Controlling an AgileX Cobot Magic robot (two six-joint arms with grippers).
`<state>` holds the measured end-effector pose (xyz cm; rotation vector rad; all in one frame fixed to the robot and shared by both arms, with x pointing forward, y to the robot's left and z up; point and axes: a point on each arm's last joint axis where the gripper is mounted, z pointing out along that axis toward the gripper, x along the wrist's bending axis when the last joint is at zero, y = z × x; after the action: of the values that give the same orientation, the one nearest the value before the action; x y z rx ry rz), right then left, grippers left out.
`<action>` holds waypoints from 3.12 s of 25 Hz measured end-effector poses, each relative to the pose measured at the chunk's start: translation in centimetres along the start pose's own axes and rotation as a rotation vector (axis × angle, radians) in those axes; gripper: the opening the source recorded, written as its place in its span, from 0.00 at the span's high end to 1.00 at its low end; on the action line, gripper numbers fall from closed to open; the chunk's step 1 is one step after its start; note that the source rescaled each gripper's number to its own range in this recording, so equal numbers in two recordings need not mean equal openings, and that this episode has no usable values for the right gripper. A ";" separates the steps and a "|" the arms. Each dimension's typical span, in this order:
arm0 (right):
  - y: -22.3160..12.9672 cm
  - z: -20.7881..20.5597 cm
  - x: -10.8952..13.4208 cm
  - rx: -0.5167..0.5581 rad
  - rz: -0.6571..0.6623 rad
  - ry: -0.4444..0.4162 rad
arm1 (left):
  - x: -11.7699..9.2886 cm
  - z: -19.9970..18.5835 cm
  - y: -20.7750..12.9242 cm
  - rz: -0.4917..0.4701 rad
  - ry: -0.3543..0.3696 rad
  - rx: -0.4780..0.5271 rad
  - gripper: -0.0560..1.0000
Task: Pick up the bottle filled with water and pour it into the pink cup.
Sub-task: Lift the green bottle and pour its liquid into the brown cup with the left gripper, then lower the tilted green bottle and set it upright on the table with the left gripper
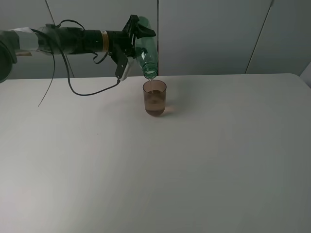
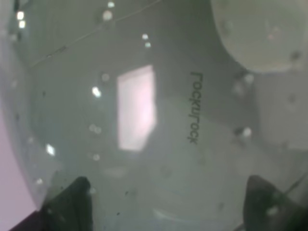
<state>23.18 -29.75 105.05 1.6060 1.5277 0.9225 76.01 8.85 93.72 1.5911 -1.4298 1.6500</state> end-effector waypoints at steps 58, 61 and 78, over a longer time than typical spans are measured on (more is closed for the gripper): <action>0.0 0.0 0.0 0.000 0.000 0.000 | -0.8 -15.2 -0.4 -2.050 0.442 0.673 0.94; 0.0 0.0 0.0 0.000 0.000 0.000 | -1.8 -18.0 1.5 -2.023 0.506 0.764 0.94; 0.0 0.0 0.0 0.000 0.000 0.000 | -6.7 -21.6 7.6 -1.899 0.409 0.968 0.94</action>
<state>23.18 -29.75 105.05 1.6060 1.5277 0.9225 61.22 26.99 89.03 1.6386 1.1902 1.0236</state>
